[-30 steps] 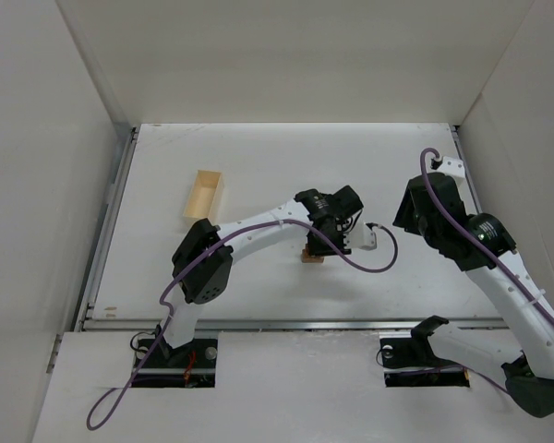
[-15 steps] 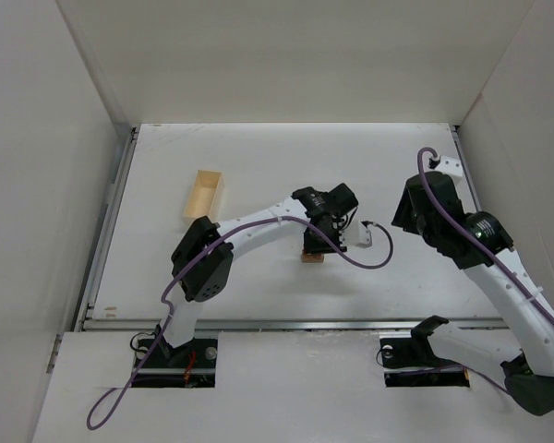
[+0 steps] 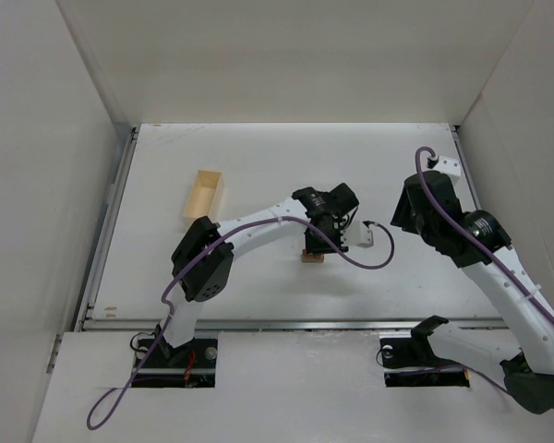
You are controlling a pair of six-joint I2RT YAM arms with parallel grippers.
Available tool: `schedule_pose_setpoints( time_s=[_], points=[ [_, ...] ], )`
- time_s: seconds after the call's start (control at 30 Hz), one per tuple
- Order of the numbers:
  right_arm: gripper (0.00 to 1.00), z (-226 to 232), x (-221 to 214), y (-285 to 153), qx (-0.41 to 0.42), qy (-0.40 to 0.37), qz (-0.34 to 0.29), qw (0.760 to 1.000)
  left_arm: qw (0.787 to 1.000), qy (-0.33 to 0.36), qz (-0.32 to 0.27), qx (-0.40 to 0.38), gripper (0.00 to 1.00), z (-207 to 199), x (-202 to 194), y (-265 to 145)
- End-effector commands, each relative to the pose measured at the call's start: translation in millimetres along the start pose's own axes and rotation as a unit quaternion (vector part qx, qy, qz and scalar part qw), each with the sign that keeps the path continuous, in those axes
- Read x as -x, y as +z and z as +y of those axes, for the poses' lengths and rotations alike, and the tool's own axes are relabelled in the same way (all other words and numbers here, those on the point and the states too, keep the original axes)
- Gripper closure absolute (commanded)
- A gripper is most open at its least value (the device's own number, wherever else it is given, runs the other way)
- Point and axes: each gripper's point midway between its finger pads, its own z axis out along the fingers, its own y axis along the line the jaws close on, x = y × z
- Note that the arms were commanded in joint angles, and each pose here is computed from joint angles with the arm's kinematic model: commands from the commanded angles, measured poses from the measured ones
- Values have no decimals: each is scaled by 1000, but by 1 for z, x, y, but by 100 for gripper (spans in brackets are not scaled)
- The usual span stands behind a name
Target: Build the wood block tower
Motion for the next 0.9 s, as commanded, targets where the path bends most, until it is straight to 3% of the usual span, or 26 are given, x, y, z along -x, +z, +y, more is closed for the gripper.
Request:
schedule_pose_setpoints(
  time_s=[0.0, 0.87],
  points=[
    [51, 6, 7, 0, 10, 14, -13, 1000, 1000, 9, -11, -6, 100, -2, 3, -3],
    [49, 6, 7, 0, 10, 14, -13, 1000, 1000, 9, -7, -8, 100, -4, 0, -1]
  ],
)
